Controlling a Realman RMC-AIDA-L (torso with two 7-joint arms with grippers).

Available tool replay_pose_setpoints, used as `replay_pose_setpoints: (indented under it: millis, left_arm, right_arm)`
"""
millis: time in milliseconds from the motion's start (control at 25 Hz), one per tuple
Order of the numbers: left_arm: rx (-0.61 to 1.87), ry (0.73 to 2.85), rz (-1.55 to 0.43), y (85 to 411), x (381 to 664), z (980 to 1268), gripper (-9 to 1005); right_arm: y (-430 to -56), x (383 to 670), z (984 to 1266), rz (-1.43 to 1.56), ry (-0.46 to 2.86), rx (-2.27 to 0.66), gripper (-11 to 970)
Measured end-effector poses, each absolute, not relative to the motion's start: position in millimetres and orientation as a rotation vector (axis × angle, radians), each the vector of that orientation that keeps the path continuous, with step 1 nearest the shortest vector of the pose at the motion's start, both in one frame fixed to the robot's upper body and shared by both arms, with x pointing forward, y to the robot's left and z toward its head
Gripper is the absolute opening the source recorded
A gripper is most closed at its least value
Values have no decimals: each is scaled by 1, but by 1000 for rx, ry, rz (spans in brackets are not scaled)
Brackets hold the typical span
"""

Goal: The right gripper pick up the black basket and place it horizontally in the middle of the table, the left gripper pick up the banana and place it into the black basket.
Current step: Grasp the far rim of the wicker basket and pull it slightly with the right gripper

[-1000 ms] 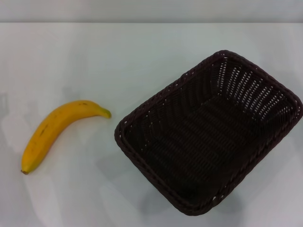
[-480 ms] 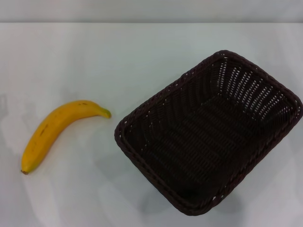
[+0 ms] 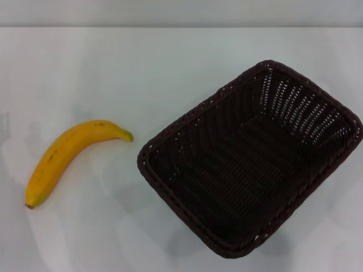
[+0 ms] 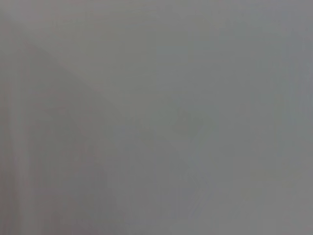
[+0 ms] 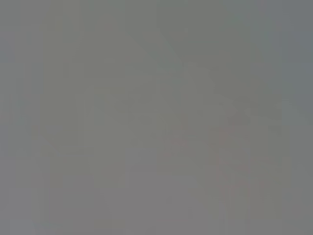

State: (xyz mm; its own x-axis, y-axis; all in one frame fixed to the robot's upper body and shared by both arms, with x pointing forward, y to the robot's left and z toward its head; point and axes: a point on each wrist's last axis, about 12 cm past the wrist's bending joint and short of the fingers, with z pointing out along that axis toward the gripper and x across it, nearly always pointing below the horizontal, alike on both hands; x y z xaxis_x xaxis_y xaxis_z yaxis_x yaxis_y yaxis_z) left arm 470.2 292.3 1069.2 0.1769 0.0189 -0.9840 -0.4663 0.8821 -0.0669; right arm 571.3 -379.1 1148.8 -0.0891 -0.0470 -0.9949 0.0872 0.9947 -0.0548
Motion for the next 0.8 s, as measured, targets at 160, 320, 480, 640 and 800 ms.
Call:
replay_pose_setpoints:
  millis: [160,320,480,640,800]
  left_arm:
    - [-394,1358,355,292,471,1069,887]
    - [-394,1363,358,293,469,1068,887]
    - [-409,1371,332,294,469,1064,887]
    - [-421,1368,312,296,470,1062,887]
    - [-410,1372,300,293,472,1063,887]
  right_arm:
    - [-376,581,1166,-157,1814,-21,827]
    - [-372,588,1187,-188,1944,-72,826]
    - [-378,587,1201,-42,2061,-76,825]
    - [-380,581,1210,95,2109,-109,823]
    - [-373,582,1215,157,2195,-199,817]
